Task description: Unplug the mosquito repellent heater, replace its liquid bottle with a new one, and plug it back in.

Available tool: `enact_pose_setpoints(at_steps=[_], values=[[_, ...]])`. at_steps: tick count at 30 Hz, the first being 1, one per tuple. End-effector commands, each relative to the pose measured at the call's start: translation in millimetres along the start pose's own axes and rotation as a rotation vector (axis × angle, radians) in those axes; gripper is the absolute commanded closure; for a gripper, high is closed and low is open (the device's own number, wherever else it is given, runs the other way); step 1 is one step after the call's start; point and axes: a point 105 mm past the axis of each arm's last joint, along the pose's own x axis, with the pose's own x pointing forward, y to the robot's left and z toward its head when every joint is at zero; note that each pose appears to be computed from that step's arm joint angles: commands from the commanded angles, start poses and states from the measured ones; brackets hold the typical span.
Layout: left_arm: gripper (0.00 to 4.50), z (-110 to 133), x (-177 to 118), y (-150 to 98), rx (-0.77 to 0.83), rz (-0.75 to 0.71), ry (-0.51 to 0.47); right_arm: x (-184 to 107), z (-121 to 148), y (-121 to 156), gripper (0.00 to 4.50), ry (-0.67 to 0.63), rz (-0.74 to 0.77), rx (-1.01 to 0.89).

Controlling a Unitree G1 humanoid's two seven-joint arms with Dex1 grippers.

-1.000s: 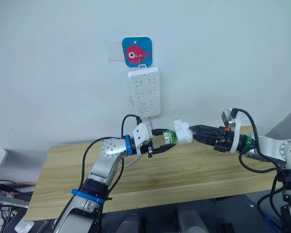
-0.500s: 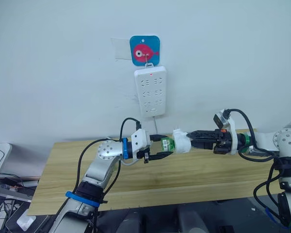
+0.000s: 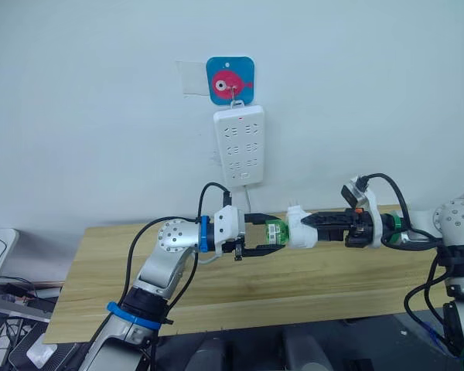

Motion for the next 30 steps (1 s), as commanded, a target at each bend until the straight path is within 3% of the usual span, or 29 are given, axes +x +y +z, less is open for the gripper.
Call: enact_pose_setpoints(at_steps=[1, 9, 12, 15, 21, 26, 28, 30], values=[[2.23, 19, 5, 2, 0.065, -0.007, -0.058, 0, 0, 12, 0.02, 0.024, 0.045, -0.032], [2.23, 19, 6, 6, 0.076, 0.011, -0.058, 8, -4, 21, 0.02, 0.048, 0.098, -0.050], [2.23, 19, 7, 5, 0.075, 0.006, -0.060, 9, -2, 19, 0.59, 0.040, 0.089, -0.050], [2.23, 19, 7, 4, 0.073, -0.001, -0.061, 7, 0, 19, 1.51, 0.027, 0.090, -0.045], [2.23, 17, 6, 1, 0.024, -0.013, -0.056, 5, 1, 20, 1.51, 0.024, 0.081, -0.062], [2.23, 16, 3, 0, -0.556, -0.022, -0.069, 5, -1, 28, 1.51, 0.051, 0.068, -0.158], [2.23, 16, -4, -3, -0.927, -0.080, -0.079, 6, -4, 32, 1.51, 0.075, 0.078, -0.189], [2.23, 19, -11, -7, -1.163, -0.156, -0.085, 8, -9, 34, 1.51, 0.105, 0.082, -0.213]])
